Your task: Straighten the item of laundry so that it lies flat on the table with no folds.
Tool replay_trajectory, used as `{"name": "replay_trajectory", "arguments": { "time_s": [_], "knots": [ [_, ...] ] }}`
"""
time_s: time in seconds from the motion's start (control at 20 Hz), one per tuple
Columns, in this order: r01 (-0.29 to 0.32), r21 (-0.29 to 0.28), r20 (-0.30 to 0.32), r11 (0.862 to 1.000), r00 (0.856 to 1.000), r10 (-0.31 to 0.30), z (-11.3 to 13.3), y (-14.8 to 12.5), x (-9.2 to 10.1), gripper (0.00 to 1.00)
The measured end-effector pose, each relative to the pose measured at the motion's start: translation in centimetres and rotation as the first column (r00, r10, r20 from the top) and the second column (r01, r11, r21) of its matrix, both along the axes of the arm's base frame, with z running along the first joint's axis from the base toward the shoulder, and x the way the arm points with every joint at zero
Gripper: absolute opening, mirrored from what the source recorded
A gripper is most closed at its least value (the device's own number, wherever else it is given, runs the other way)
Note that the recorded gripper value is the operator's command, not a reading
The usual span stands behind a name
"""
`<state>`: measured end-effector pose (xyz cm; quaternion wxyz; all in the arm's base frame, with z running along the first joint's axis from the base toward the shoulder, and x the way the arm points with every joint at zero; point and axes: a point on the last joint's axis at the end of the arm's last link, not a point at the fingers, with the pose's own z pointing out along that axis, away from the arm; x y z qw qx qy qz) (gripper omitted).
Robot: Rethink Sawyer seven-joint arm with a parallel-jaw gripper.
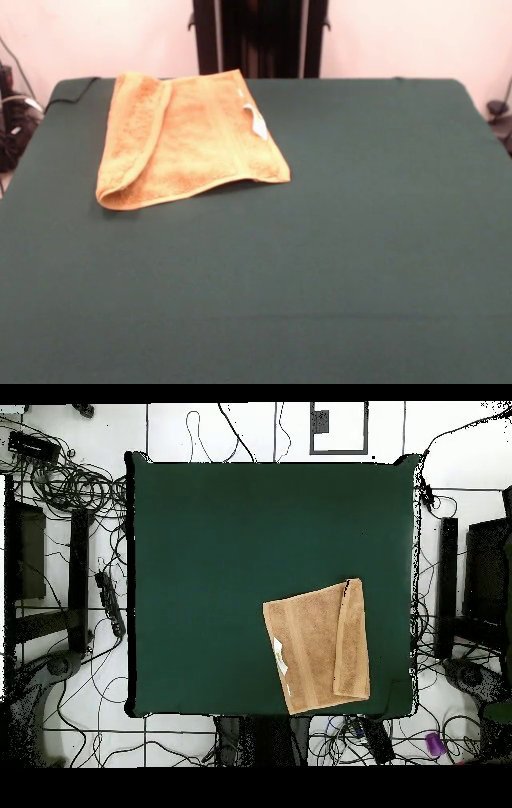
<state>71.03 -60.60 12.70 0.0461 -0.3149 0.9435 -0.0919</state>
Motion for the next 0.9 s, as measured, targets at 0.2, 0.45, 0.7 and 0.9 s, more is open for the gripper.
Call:
{"name": "replay_trajectory", "arguments": {
  "time_s": [0.2,0.45,0.7,0.9],
  "knots": [
    [0.006,0.003,0.008,1.000,1.000,-0.006,0.47,-0.09,0.18,1.00],
    [0.009,0.000,0.008,1.000,1.000,-0.009,0.65,-0.21,0.20,1.00],
    [0.009,0.004,0.012,1.000,1.000,-0.009,0.72,-0.16,0.25,1.00],
    [0.008,0.011,0.017,1.000,1.000,-0.008,0.79,-0.04,0.32,1.00]
  ]
}}
